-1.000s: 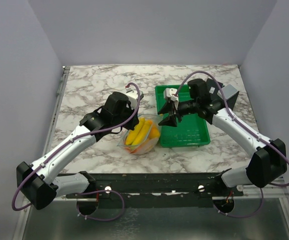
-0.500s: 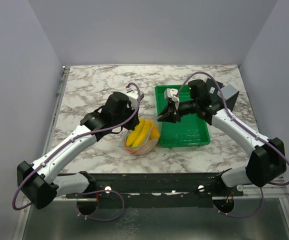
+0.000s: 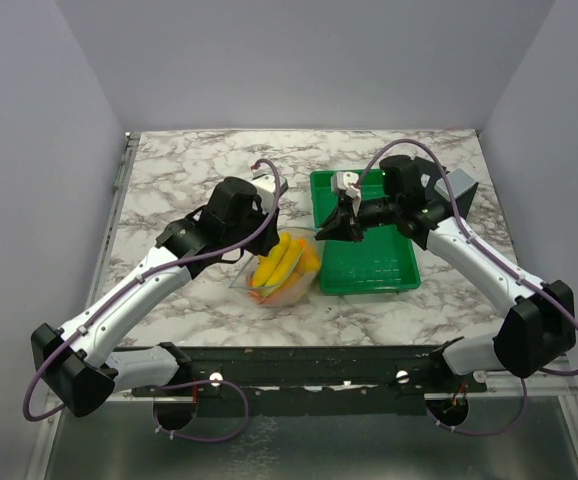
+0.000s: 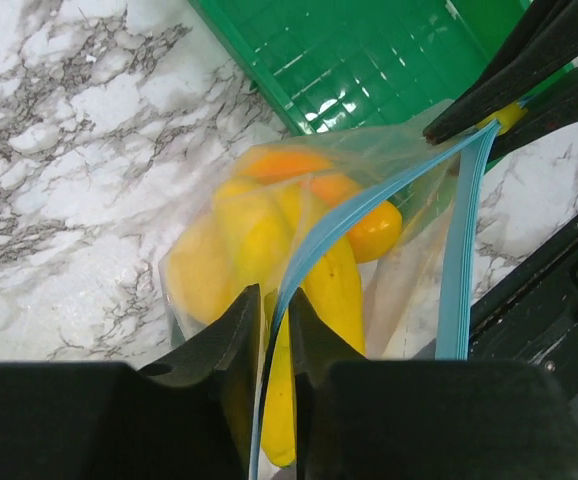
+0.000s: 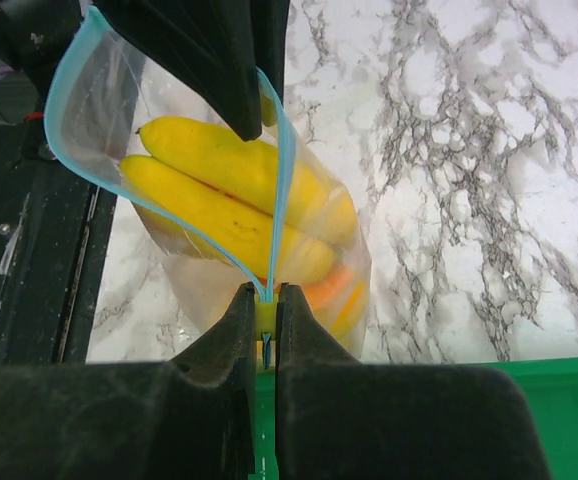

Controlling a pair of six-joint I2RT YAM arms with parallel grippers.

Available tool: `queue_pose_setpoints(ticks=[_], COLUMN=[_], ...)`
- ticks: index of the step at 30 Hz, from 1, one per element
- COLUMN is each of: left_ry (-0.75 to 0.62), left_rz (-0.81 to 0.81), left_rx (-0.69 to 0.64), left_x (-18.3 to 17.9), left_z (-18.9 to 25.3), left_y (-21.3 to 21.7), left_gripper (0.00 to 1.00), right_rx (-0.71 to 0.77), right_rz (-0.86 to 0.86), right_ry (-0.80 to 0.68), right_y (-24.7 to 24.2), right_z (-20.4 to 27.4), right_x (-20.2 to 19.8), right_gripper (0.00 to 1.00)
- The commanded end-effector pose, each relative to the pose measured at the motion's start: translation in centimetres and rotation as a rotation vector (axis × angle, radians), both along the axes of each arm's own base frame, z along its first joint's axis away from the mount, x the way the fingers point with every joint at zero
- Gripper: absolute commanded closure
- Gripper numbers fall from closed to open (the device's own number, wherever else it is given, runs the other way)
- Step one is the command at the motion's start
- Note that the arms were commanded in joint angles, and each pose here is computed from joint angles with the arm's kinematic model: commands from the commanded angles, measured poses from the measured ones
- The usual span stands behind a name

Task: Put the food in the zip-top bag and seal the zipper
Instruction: Zip the zipper food storage bag at the center of the board.

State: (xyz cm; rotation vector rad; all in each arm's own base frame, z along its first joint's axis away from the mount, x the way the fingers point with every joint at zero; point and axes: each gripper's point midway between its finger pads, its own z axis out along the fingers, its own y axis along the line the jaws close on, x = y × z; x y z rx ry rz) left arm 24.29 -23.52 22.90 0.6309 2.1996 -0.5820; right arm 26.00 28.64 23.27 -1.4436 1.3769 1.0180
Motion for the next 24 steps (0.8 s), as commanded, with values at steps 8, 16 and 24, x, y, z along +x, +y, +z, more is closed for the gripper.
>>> queue_pose_setpoints(ticks=[8,16,24], left_ry=[-0.191,-0.321,-0.344], left_rz=[-0.021,-0.038,-0.191], left_rx=[-0.038,-0.095,-0.201], left_x=[0.0,-0.1,-2.1], left_z=[7.2,11.8,13.8], left_y=[1.1,1.4,-0.7], left_gripper=[0.46,0.29,0.23], right_rx=[0.026,-0.009,-0.068], right_rz=[0.027,0.035,0.055], right_ry=[-0.017,0.021,0.062], right_y=[0.7,1.3,2.5], right_z=[6.7,8.4,9.0], right_x=[-2.7,-3.9,-5.3], right_gripper=[0.99,0.99,0.99])
